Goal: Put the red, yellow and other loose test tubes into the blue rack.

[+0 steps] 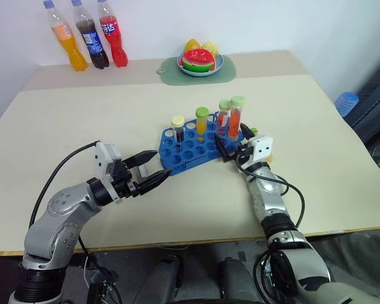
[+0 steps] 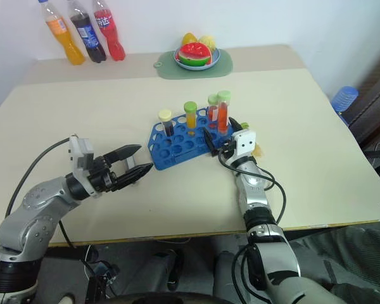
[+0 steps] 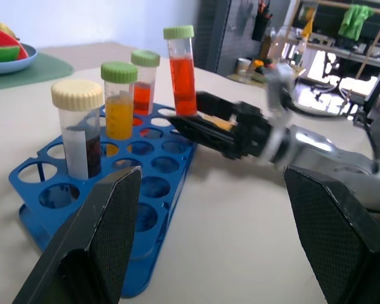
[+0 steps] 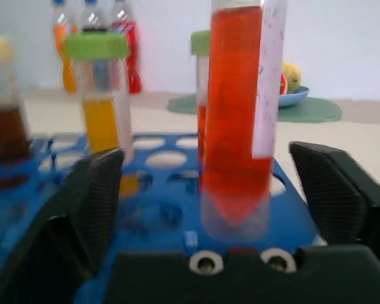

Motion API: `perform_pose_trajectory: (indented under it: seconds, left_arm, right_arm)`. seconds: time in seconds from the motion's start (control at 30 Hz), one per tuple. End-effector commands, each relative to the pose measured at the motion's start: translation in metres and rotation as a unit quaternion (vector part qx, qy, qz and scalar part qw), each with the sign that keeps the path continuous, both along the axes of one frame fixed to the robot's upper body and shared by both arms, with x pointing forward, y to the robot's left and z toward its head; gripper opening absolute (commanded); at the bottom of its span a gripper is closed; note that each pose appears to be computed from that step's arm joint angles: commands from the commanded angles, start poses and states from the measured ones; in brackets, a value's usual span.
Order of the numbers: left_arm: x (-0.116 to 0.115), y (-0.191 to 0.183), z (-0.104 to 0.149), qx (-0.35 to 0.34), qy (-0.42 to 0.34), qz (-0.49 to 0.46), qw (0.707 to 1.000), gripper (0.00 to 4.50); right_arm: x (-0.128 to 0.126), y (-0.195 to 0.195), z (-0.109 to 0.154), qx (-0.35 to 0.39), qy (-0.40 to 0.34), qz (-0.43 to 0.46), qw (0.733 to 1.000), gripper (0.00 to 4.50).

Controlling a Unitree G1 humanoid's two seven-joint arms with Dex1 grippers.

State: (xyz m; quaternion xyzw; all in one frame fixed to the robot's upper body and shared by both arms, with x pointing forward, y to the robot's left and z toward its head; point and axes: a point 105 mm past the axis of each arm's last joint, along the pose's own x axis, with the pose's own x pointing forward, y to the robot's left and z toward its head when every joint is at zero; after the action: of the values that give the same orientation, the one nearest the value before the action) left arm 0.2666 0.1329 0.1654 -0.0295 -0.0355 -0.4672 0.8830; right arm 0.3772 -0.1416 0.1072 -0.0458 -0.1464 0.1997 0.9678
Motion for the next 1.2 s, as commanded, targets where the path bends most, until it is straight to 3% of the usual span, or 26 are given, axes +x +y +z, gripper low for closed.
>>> perform_pose_trajectory:
  seconds: [0.03,0.17,0.3,0.47,0.77,0.87,1.03,1.07,1.2]
  left_arm:
    - [-0.002,-0.005,0.007,-0.011,-0.010,-0.013,1.000,3.70]
    - [0.001,-0.007,0.004,-0.017,-0.007,-0.018,1.000,3.70]
    - [0.003,-0.012,0.001,-0.019,-0.008,-0.031,0.999,3.70]
    - [0.002,-0.014,0.001,-0.016,-0.013,-0.034,0.999,3.70]
    - [-0.012,-0.018,0.006,0.019,-0.041,-0.050,0.998,3.70]
    - [-0.018,-0.015,0.005,0.030,-0.046,-0.055,0.997,3.70]
    - [-0.015,-0.001,-0.003,0.037,-0.045,-0.044,0.997,3.70]
    - [-0.014,0.001,-0.004,0.037,-0.045,-0.042,0.997,3.70]
    - [-0.014,0.006,-0.012,0.034,-0.043,-0.041,0.998,3.70]
  right_arm:
    - [-0.023,-0.002,0.029,-0.030,-0.025,0.026,0.999,4.47]
    - [-0.040,-0.006,0.037,-0.045,0.024,0.056,0.997,4.47]
    - [-0.035,-0.008,0.051,-0.024,0.112,0.088,0.989,4.47]
    - [-0.013,-0.011,0.064,-0.013,0.174,0.114,0.978,4.47]
    - [0.020,-0.014,0.074,-0.022,0.199,0.141,0.969,4.47]
    - [0.027,-0.013,0.078,-0.023,0.194,0.147,0.970,3.62]
    - [0.026,-0.008,0.082,-0.036,0.181,0.164,0.969,1.02]
    - [0.025,-0.007,0.082,-0.043,0.177,0.167,0.969,0.73]
    - [0.020,-0.005,0.073,-0.072,0.165,0.165,0.970,0.70]
